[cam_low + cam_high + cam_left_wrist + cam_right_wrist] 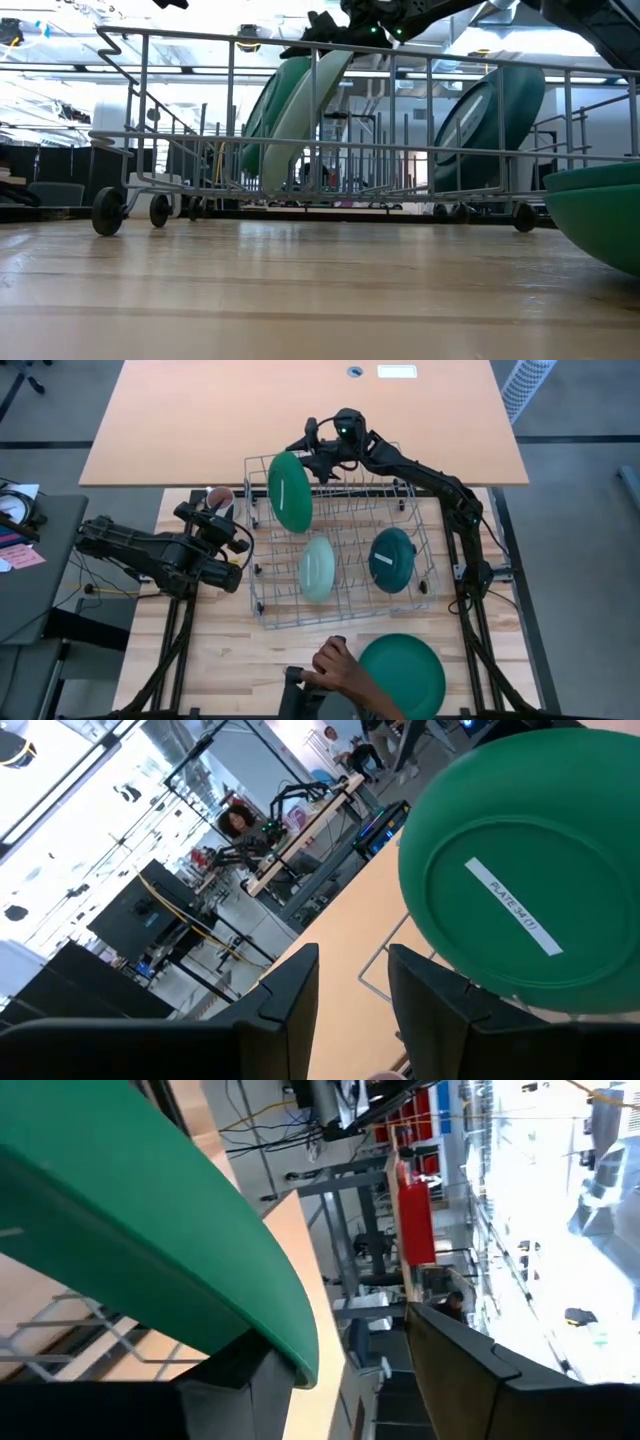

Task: Sort dishes
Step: Put a green plate in the dish rack

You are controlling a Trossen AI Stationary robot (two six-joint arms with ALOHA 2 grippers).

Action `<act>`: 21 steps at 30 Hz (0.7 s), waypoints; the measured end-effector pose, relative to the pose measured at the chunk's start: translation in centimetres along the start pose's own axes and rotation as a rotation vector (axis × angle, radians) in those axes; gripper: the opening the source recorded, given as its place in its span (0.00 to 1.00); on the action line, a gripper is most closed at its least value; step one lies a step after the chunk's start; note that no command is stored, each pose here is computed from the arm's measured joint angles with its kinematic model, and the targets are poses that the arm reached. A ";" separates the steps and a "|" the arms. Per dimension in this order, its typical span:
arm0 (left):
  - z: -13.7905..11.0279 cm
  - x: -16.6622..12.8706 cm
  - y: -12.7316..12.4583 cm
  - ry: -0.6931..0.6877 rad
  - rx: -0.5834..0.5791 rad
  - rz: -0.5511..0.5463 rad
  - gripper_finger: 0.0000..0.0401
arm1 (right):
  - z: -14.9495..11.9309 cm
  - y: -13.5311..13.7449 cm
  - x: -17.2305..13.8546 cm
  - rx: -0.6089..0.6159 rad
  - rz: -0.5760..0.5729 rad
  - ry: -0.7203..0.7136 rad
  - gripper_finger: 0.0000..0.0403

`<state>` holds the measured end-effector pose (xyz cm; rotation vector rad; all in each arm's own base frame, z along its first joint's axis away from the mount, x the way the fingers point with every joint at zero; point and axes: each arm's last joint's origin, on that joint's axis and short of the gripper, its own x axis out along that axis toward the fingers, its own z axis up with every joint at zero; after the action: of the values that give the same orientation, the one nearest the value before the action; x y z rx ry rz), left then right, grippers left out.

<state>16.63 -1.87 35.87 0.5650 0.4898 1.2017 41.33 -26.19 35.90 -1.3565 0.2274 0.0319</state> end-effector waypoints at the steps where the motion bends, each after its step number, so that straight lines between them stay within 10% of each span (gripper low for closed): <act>1: 0.0 0.0 0.0 0.000 0.000 0.000 0.29 | 0.0 0.1 0.0 0.006 0.010 0.004 0.47; 11: 0.0 0.0 0.0 0.000 0.000 0.000 0.29 | -0.3 0.3 0.0 0.015 0.016 0.110 0.39; 21: 0.0 0.0 0.0 0.000 0.000 0.000 0.29 | -0.4 0.6 0.0 0.022 0.048 0.121 0.04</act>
<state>16.63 -1.87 35.87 0.5647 0.4900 1.2015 41.17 -26.42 35.26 -1.3323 0.3610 -0.0122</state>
